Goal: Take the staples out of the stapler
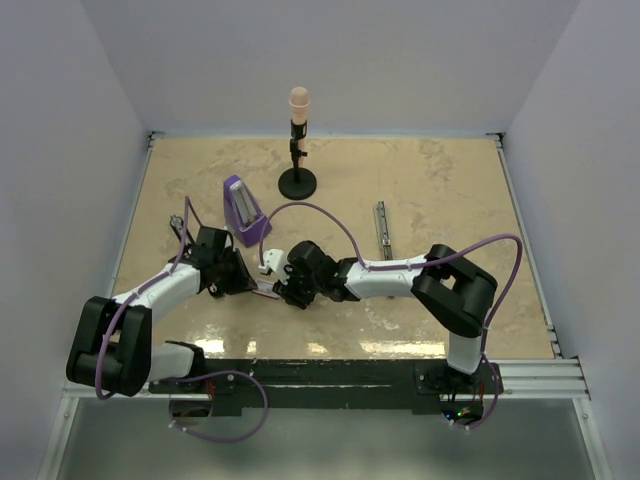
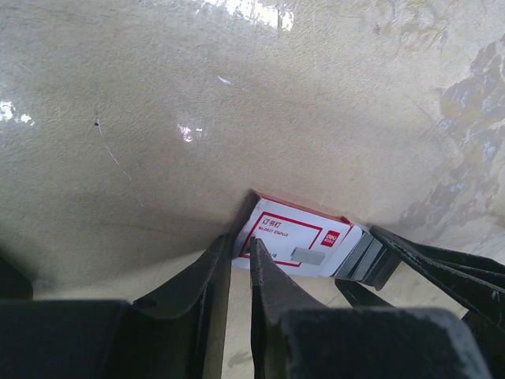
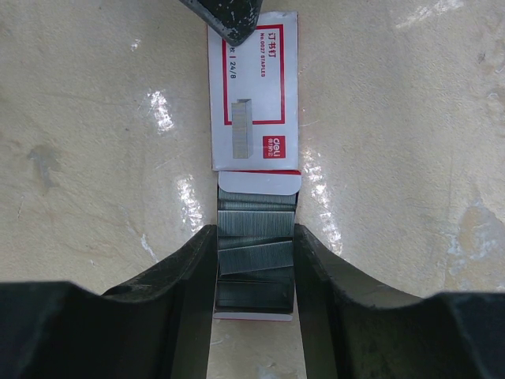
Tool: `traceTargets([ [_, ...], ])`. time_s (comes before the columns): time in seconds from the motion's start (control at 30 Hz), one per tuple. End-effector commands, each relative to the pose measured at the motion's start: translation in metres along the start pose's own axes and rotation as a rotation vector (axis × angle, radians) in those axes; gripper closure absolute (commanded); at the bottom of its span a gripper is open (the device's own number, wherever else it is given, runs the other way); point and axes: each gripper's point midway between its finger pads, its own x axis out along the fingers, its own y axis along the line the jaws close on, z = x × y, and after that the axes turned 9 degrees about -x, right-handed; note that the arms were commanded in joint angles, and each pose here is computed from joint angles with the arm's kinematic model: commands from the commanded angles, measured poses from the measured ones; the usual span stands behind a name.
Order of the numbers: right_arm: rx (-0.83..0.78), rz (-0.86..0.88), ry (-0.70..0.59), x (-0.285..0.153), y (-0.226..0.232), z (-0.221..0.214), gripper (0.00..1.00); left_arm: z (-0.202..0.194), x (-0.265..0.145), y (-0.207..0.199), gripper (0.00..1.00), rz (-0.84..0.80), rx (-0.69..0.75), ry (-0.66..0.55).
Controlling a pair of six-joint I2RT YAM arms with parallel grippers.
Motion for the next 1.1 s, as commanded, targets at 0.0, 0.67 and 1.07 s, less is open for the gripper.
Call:
traceTargets([
  [0.0,0.047,0.059,0.07,0.01,0.017,-0.02,0.66,-0.004,0.0,-0.007,0.8,-0.032,-0.009,0.023],
  [0.67,0.015,0.069,0.079,0.011,0.018,-0.02,0.68,0.003,-0.005,-0.005,0.68,0.008,-0.002,-0.002],
  [1.07,0.01,0.081,0.073,0.015,0.02,-0.014,0.68,-0.005,0.0,-0.005,0.73,-0.016,-0.015,0.025],
])
